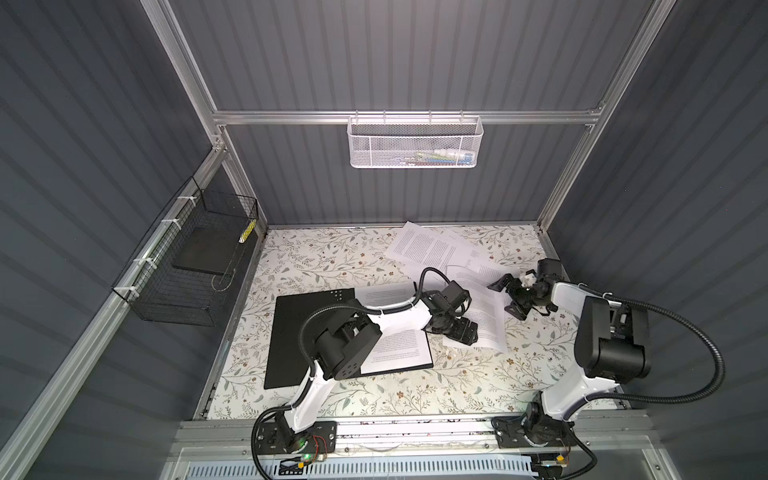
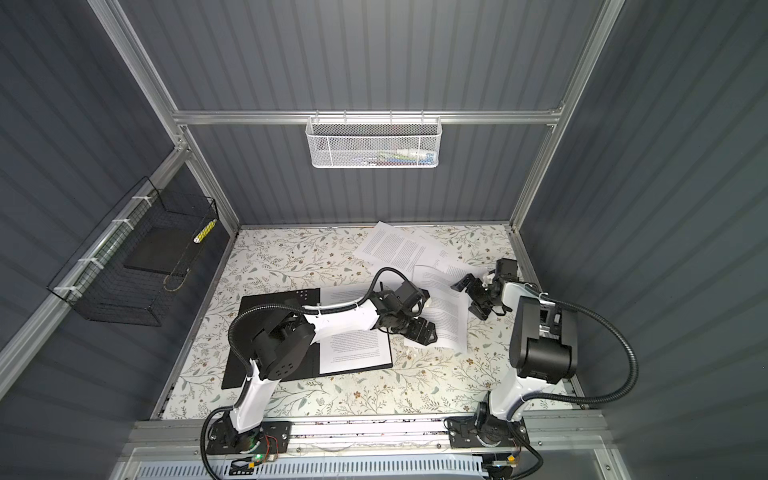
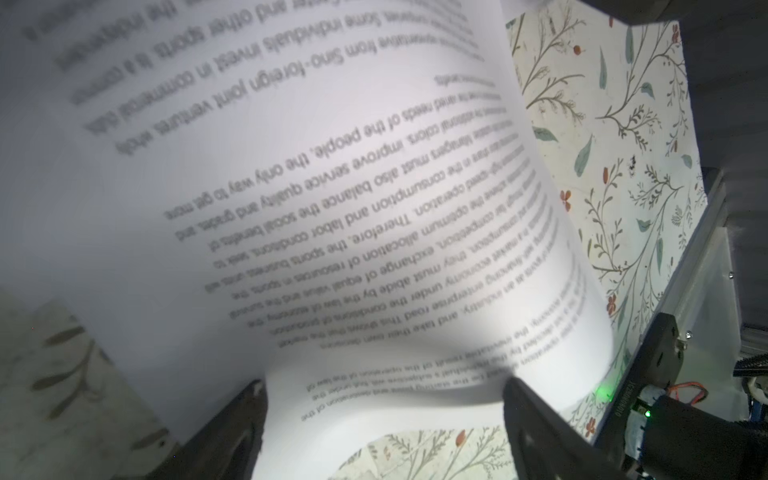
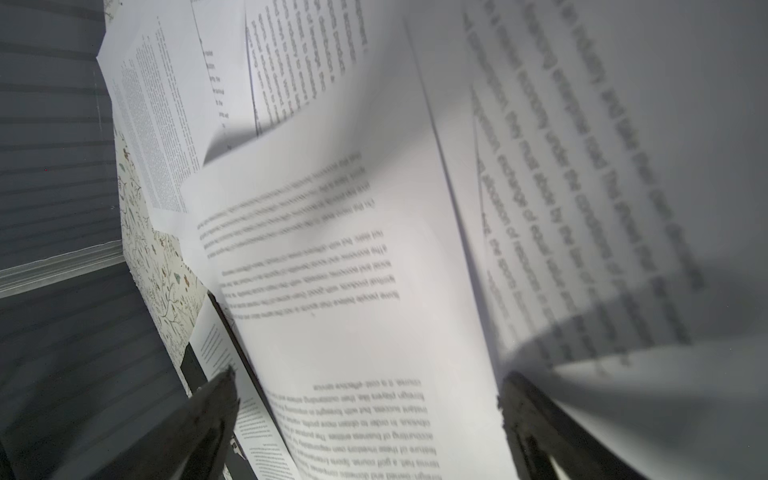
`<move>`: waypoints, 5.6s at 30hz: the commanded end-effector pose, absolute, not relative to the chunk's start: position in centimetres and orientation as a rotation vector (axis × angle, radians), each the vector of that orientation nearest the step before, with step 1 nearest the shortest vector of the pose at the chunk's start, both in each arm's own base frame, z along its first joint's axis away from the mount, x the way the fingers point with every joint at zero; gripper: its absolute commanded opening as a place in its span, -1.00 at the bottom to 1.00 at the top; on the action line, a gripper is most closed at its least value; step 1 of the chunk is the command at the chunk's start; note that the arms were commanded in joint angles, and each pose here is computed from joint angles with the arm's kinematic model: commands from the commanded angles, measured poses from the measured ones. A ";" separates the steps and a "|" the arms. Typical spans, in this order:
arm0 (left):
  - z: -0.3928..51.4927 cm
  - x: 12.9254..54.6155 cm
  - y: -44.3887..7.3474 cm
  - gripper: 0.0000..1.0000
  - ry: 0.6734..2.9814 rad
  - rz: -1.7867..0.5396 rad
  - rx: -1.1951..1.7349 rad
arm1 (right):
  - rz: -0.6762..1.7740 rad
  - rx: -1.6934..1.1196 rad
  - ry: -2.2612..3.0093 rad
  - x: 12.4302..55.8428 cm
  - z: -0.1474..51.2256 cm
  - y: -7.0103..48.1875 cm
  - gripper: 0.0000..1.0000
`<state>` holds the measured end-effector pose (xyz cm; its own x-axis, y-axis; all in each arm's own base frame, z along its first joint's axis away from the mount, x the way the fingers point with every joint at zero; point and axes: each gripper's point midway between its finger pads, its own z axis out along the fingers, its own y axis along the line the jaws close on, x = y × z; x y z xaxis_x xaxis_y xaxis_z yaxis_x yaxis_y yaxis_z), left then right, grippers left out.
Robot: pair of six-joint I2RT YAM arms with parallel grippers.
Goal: Put the files into the folder
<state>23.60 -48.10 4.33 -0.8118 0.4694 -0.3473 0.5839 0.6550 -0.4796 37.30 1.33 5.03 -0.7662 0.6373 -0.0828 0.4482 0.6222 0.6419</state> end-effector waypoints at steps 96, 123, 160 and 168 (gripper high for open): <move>-4.9 20.8 -42.1 0.79 2.972 -0.657 0.834 | 1.068 0.892 2.413 32.7 7.0 2.3 0.98; -7.9 20.1 -37.0 0.79 3.074 -0.469 0.875 | 1.185 0.926 2.374 37.9 4.7 0.1 0.61; 20.4 26.7 -42.0 0.99 2.255 -0.788 0.862 | 0.956 0.672 2.277 34.6 16.2 0.8 -1.00; 23.8 27.3 -31.2 0.99 2.116 -0.410 0.624 | 0.845 0.449 2.298 33.1 21.6 4.8 -1.00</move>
